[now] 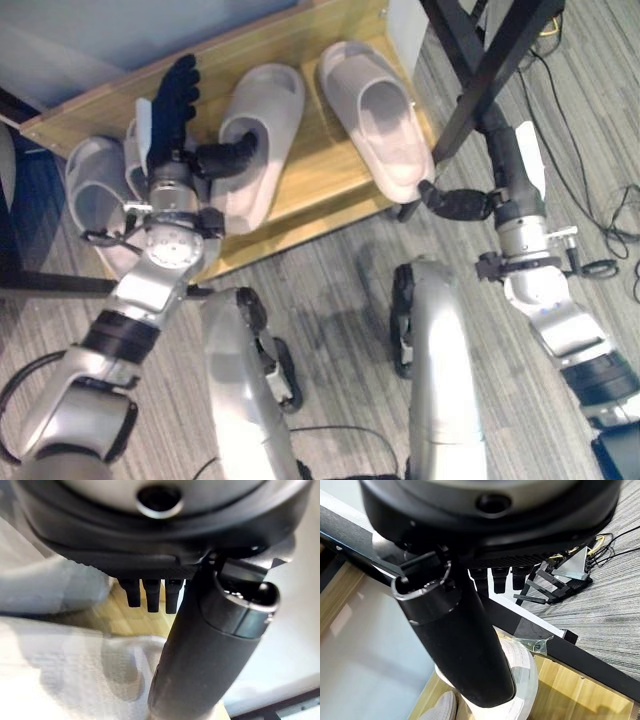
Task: Arrange the slippers neatly on the shoe rack.
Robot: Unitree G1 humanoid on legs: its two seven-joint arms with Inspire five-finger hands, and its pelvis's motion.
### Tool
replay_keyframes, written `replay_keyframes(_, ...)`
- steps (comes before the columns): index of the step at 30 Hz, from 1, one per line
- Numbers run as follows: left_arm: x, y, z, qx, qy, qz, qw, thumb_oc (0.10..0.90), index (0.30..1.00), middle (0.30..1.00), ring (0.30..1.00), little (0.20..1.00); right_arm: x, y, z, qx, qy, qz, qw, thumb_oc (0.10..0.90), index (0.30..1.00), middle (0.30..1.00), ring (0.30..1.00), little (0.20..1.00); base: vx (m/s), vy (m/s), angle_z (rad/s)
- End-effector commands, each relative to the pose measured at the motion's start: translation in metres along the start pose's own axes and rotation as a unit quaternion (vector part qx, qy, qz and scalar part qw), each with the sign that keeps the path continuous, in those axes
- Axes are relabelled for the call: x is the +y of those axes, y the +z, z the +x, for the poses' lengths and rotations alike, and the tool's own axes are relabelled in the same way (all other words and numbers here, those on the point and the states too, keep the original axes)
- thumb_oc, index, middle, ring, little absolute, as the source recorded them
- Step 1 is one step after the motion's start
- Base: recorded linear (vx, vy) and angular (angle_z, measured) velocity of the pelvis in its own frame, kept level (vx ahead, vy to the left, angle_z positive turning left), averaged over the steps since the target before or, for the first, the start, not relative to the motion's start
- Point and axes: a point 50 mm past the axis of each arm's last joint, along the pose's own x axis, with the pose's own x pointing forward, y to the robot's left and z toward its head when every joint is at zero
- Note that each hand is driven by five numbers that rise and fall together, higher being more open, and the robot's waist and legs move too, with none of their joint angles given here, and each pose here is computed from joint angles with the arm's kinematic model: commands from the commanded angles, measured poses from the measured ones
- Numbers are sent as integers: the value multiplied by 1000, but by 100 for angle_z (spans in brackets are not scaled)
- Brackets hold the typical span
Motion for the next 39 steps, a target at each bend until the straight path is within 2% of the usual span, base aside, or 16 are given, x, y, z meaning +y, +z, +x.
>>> replay_keyframes(1,8,58,12,-130,-20,-19,991,800,900,900,900,900,-32,59,17,-146,-42,28,988,800,900,900,900,900,-12,28,4)
replay_keyframes(9,8,69,-13,-150,-80,-79,982,800,900,900,900,900,-27,56,10,-140,-20,7,990,800,900,900,900,900,-2,14,2)
replay_keyframes(19,-6,50,-39,-125,-86,-122,981,800,900,900,900,900,-20,59,5,-149,-3,-3,989,800,900,900,900,900,0,3,2)
replay_keyframes(25,-22,48,-58,-109,-100,-192,970,800,900,900,900,900,-18,56,0,-142,-3,-4,990,800,900,900,900,900,0,0,0)
replay_keyframes(32,-49,58,-58,-113,-119,-243,956,800,900,900,900,900,-9,61,3,-151,5,4,989,800,900,900,900,900,-4,1,0)
replay_keyframes(39,-49,61,-52,-128,-113,-224,959,800,900,900,900,900,-10,62,4,-157,14,-3,987,800,900,900,900,900,0,0,0)
